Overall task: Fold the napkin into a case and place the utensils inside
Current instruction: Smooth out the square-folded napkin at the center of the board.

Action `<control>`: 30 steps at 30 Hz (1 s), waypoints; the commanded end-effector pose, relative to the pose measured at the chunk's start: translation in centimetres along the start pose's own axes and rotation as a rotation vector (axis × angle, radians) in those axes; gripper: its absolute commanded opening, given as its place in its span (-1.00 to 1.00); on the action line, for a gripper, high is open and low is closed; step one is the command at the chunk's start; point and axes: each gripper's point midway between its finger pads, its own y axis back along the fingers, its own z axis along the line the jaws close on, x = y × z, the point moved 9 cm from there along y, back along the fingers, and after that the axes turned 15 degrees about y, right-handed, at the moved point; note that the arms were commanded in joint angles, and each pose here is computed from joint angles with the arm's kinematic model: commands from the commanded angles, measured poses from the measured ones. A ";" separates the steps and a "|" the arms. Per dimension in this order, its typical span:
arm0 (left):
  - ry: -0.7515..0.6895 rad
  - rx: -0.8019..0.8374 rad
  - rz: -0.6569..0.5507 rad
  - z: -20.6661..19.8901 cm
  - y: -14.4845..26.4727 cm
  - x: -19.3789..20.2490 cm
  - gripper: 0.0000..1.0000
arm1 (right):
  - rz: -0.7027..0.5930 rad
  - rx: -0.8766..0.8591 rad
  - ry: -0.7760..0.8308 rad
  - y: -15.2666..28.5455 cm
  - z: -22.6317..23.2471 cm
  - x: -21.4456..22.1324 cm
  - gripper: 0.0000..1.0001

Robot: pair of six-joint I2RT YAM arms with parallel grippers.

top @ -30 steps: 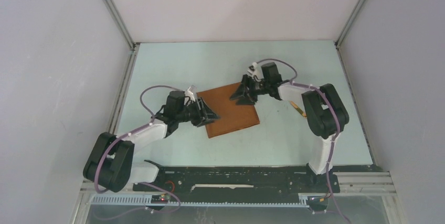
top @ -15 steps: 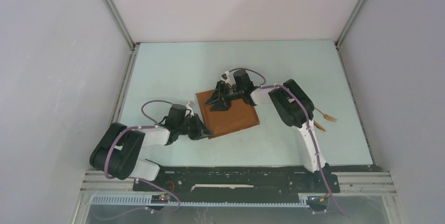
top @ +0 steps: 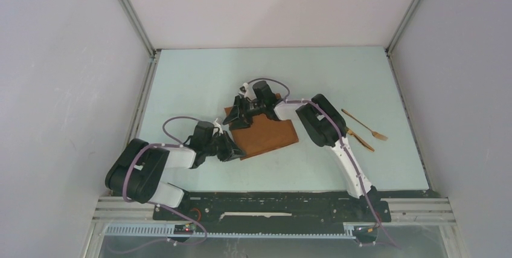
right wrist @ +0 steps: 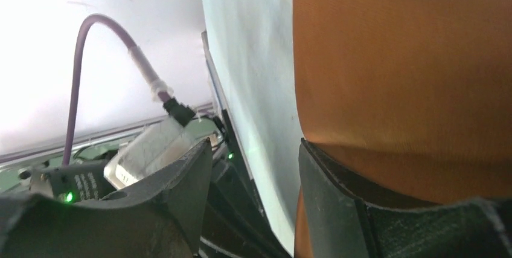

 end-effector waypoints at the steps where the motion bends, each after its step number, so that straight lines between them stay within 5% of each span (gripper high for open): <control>1: 0.030 -0.125 -0.035 2.7 -0.1 0.3 -0.79 | -0.021 0.095 0.071 -1.4 -0.7 -1.4 0.26; 14: 0.036 -0.126 -0.029 3.0 0.1 0.6 -0.79 | -0.171 0.052 0.018 -2.0 -2.4 -10.8 0.27; 15: 0.036 -0.118 -0.027 2.7 0.1 0.6 -0.79 | -0.185 0.027 0.031 -1.5 -1.7 -11.9 0.34; 16: 0.036 -0.107 -0.023 2.4 0.1 0.5 -0.77 | -0.200 0.004 0.050 -0.6 -0.9 -13.0 0.65; 17: 0.039 -0.091 -0.018 1.9 0.1 0.4 -0.73 | -0.214 -0.012 0.069 0.4 0.3 -14.0 0.95; 18: 0.045 -0.066 -0.002 1.3 0.2 0.4 -0.68 | -0.221 -0.032 0.088 1.7 1.7 -14.8 0.99; 24: 0.041 0.123 0.022 -4.3 1.7 -0.4 -0.07 | -0.253 0.001 0.208 11.4 9.6 -14.5 0.99; 30: -0.049 0.169 -0.014 -8.5 3.3 -1.5 0.08 | -0.241 0.039 0.178 15.7 7.0 -9.2 0.95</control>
